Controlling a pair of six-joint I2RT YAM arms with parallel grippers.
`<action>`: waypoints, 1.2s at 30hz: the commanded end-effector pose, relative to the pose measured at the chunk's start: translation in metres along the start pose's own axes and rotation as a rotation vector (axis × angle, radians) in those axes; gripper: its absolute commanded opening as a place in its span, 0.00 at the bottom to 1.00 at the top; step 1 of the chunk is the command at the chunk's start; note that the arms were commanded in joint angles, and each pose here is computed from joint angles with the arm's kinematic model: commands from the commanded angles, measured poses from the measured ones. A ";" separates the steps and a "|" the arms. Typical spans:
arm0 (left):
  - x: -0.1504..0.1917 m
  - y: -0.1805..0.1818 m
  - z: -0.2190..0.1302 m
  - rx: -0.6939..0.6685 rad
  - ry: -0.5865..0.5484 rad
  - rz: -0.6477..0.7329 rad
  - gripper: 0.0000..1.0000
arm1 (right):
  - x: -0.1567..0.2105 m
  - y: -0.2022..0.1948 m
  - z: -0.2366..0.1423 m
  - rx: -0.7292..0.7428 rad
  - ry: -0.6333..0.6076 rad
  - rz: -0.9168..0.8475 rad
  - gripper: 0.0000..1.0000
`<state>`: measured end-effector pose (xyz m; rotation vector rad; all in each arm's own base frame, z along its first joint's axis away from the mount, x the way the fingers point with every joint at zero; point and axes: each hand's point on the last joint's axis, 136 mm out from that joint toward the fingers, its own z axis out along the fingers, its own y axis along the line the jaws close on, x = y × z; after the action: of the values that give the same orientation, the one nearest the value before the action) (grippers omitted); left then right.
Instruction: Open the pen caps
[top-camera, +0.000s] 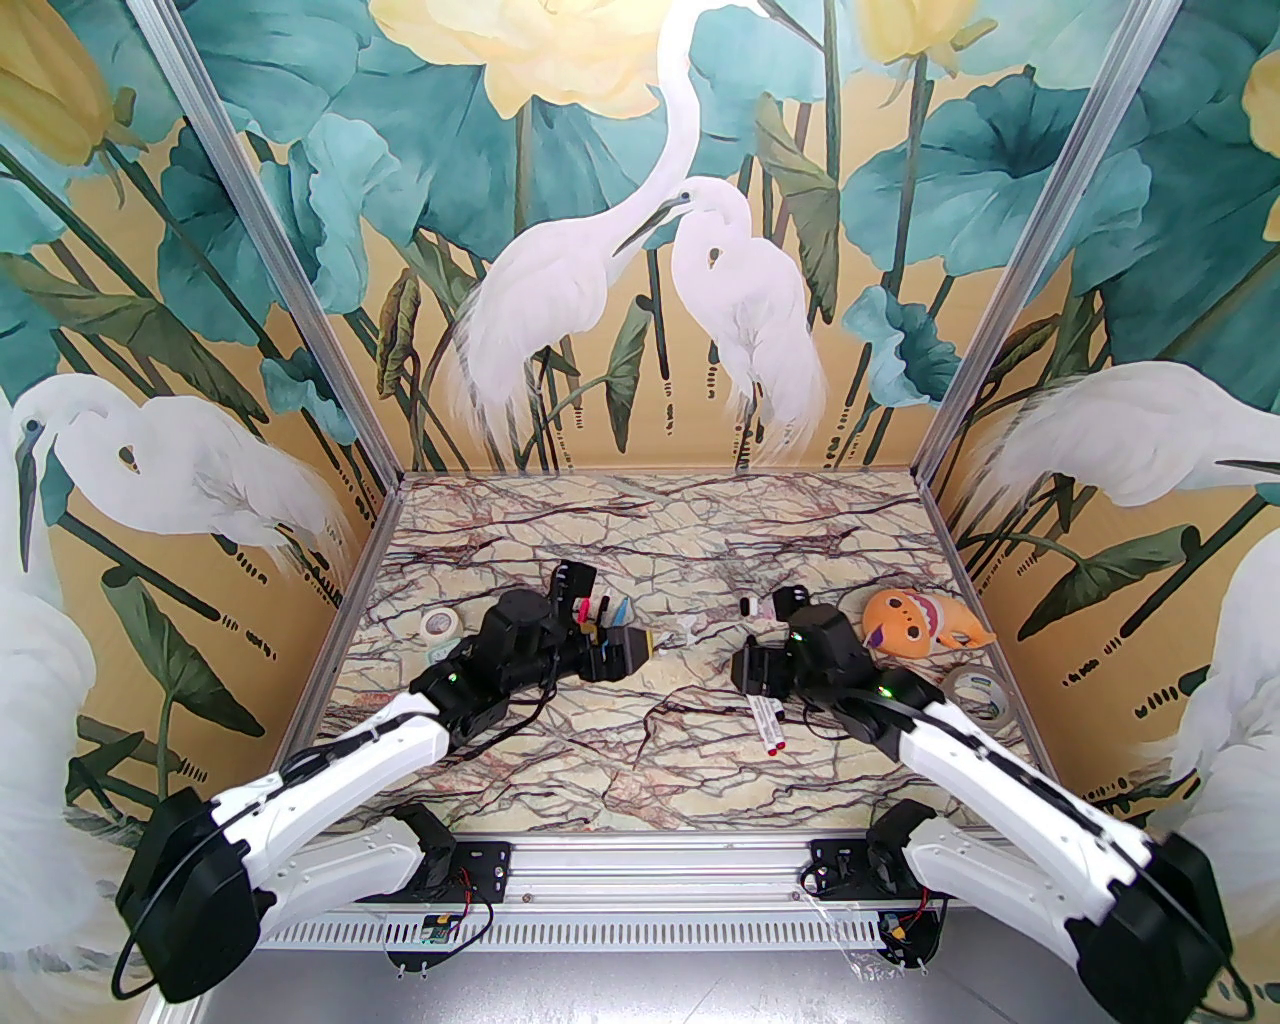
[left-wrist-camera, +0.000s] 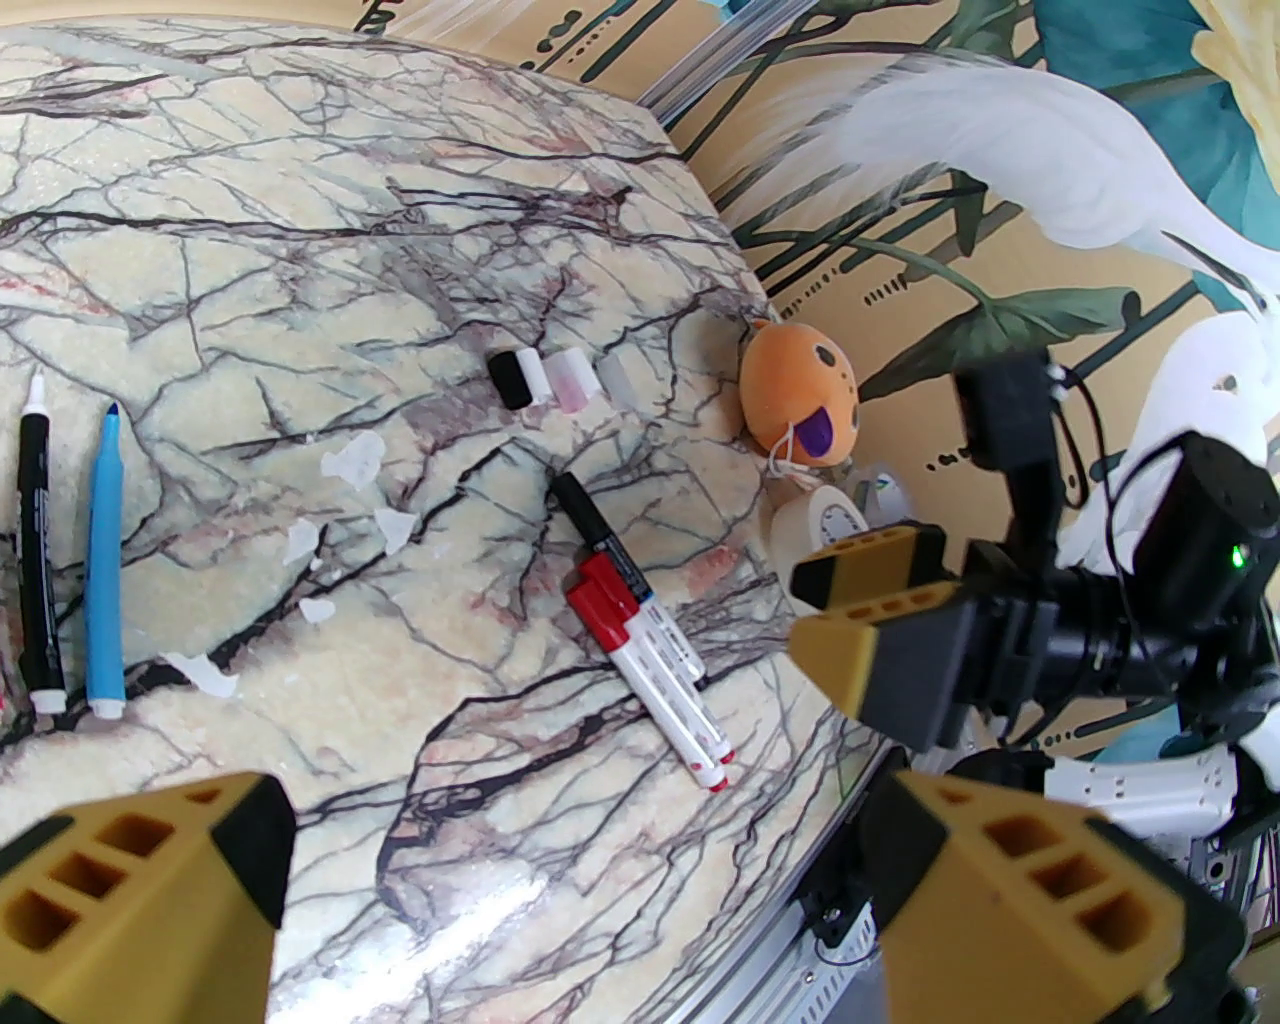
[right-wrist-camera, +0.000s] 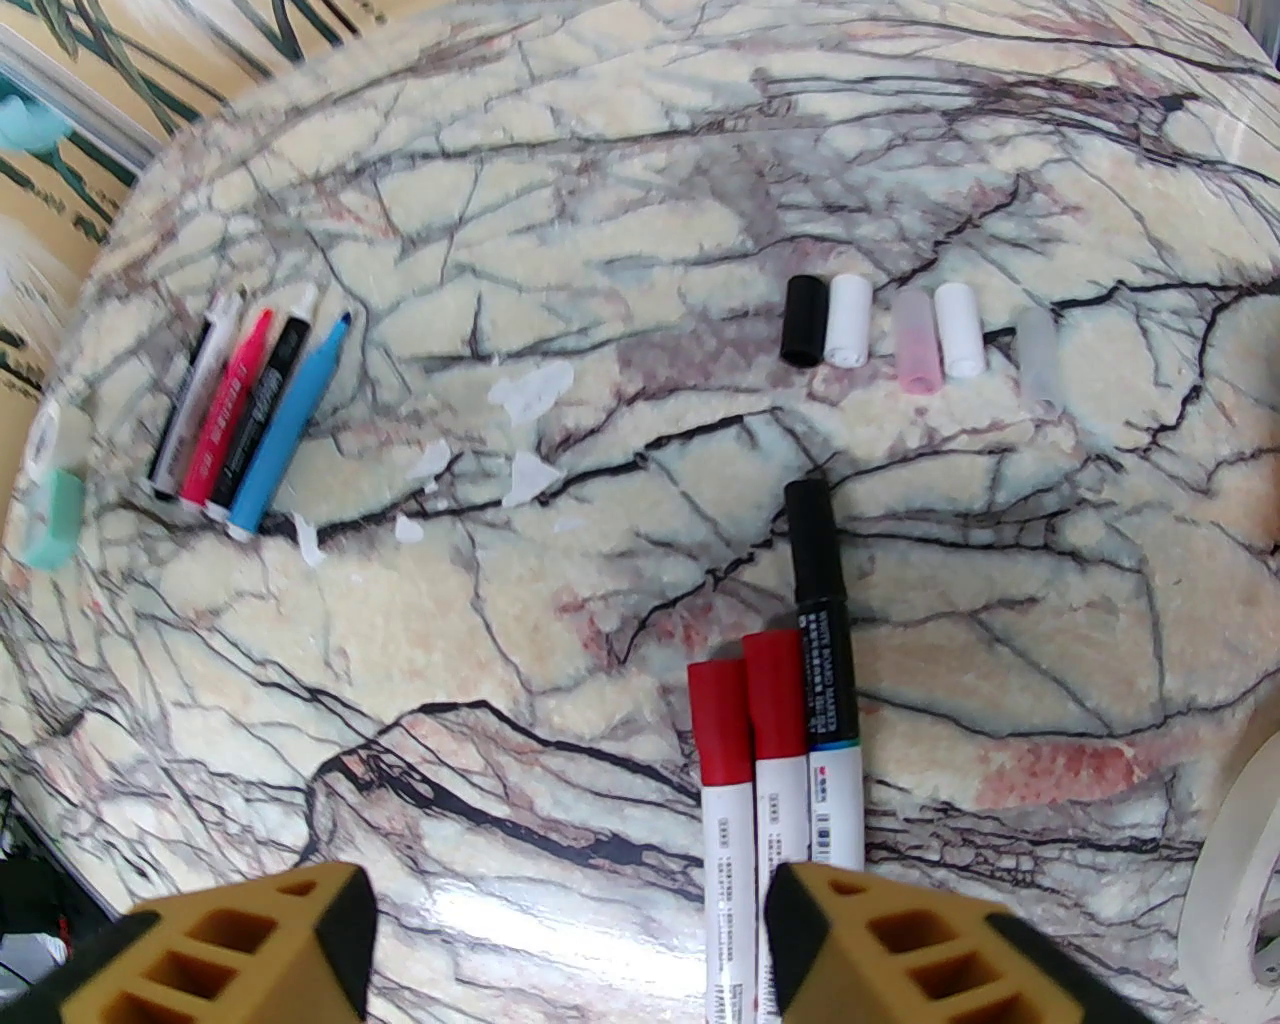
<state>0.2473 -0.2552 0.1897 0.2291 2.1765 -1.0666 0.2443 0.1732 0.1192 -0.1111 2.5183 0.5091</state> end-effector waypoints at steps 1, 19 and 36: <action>0.004 -0.003 -0.004 0.030 -0.015 -0.017 0.99 | 0.003 -0.003 0.011 0.098 0.058 -0.045 0.61; 0.015 -0.003 -0.005 0.085 -0.027 -0.067 0.99 | 0.039 -0.029 0.056 0.265 0.255 -0.084 0.33; 0.019 0.000 -0.001 0.083 -0.009 -0.074 0.99 | 0.053 -0.029 0.080 0.314 0.317 -0.132 0.30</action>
<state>0.2358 -0.2530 0.1783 0.1658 2.1509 -1.1697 0.2368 0.1683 0.0154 -0.2302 2.8731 0.0424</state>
